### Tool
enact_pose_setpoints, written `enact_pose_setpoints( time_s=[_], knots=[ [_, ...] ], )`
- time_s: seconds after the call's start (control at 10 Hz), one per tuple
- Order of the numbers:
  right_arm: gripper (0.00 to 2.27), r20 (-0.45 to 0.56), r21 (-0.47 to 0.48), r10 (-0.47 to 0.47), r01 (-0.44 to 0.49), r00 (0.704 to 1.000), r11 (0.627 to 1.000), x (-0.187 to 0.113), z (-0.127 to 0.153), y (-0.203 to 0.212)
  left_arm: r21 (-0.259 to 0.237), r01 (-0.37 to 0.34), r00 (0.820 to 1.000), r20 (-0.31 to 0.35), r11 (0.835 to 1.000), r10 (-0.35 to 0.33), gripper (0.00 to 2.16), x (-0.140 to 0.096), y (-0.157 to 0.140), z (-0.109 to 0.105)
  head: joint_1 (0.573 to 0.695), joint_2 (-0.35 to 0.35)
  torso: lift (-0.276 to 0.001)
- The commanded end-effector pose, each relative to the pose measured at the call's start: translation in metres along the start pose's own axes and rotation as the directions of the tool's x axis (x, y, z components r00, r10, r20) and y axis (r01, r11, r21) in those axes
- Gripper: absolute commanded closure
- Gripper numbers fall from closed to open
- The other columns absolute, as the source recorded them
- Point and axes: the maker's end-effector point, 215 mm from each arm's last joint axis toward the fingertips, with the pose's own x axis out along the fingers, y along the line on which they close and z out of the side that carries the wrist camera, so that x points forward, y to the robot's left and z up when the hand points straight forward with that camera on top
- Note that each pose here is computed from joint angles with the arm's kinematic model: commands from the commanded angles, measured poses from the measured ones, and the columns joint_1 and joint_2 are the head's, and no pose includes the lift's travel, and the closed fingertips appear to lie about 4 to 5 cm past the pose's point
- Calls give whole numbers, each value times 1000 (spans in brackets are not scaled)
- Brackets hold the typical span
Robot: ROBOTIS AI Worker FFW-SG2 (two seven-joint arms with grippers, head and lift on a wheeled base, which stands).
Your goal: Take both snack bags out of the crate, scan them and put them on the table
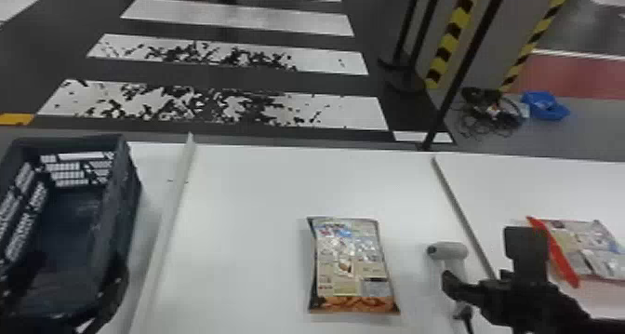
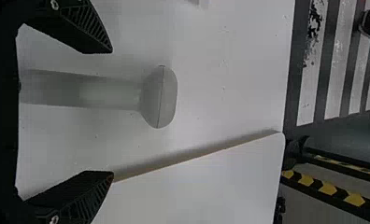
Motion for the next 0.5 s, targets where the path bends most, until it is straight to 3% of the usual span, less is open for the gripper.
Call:
enact_pose_setpoints(
  time_s=[0.0,0.2,0.4],
  knots=[
    [60,-1,25,5,-5,1000,1000,-20,2,-2,0,0,1000,0,1000,0,73,0,0,0,695,-153,-92],
    [53,-14,130,150,-147,989,981,-41,0,27,0,0,1000,0,1000,0,73,0,0,0,695,-153,-92],
    [53,-30,167,249,-241,968,956,-56,-2,56,-2,0,1000,2,1000,0,73,0,-1,1,695,-109,-92]
  ],
)
